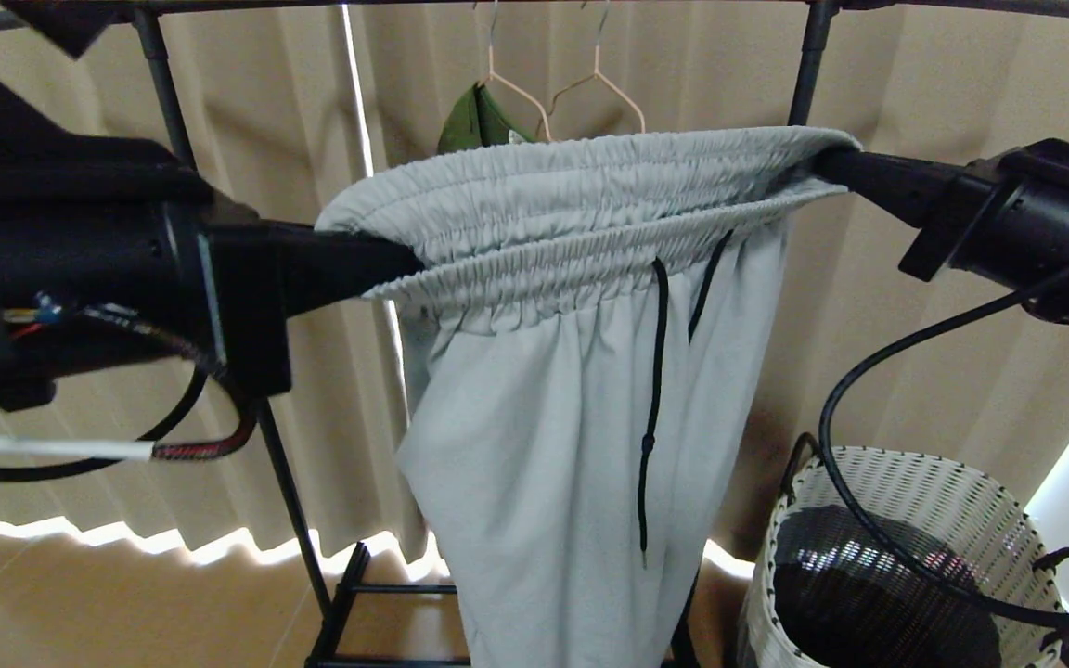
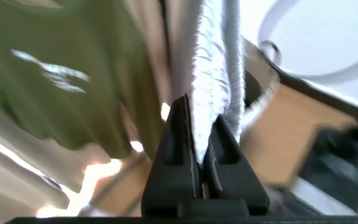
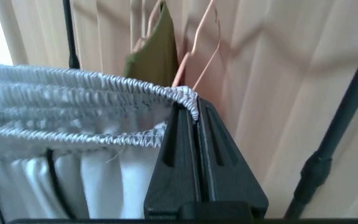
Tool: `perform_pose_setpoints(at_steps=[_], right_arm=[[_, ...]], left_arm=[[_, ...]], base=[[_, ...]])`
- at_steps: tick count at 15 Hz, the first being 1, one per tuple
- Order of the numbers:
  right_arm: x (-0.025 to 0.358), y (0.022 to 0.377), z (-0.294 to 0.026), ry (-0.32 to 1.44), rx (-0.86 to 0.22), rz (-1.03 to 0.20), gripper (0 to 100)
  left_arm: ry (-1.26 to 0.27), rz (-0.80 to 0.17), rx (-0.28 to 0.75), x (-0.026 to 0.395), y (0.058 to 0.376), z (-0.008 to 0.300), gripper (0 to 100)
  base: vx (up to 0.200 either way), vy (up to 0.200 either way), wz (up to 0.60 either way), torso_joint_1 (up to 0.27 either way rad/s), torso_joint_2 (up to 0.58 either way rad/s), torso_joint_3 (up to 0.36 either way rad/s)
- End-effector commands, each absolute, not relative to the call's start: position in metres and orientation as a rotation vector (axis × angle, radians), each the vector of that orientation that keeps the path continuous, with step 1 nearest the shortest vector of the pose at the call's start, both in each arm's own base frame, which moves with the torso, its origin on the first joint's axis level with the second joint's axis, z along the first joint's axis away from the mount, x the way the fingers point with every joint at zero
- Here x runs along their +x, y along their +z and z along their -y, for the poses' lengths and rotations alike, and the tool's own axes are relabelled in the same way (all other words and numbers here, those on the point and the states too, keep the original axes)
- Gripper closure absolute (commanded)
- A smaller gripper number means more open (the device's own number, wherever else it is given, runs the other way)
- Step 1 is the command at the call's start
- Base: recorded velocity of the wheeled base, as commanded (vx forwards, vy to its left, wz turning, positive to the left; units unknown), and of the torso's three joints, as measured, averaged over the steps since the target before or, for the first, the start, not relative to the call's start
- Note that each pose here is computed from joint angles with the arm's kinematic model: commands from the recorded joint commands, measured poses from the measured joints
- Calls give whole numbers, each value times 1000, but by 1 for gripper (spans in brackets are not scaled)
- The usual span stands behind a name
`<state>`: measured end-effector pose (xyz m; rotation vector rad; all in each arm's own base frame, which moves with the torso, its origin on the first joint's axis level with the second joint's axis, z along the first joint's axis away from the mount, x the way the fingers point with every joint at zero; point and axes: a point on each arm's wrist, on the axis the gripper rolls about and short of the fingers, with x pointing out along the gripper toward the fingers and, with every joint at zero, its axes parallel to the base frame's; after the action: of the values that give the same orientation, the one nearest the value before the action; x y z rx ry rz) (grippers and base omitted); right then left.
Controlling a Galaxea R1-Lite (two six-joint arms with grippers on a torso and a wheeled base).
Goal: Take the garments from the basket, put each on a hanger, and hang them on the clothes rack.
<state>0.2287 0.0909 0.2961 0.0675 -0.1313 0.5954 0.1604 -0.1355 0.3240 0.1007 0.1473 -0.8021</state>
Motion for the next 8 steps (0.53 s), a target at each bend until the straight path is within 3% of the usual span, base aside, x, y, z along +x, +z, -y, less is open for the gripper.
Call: perform_pose_setpoints(at_steps=[1, 5, 8], right_arm=[[203, 312, -79, 588, 67, 149, 100], [160, 303, -64, 590, 63, 20, 100], [160, 285, -66, 602, 60, -36, 100]], left_arm=[[-718, -130, 103, 198, 320, 142, 100], [-679, -143, 101, 218, 311, 143, 100], [-688, -152, 106, 215, 307, 144, 100]], base=[[0, 0, 0, 0, 0, 0], [0, 0, 0, 0, 0, 0], [0, 0, 0, 0, 0, 0]])
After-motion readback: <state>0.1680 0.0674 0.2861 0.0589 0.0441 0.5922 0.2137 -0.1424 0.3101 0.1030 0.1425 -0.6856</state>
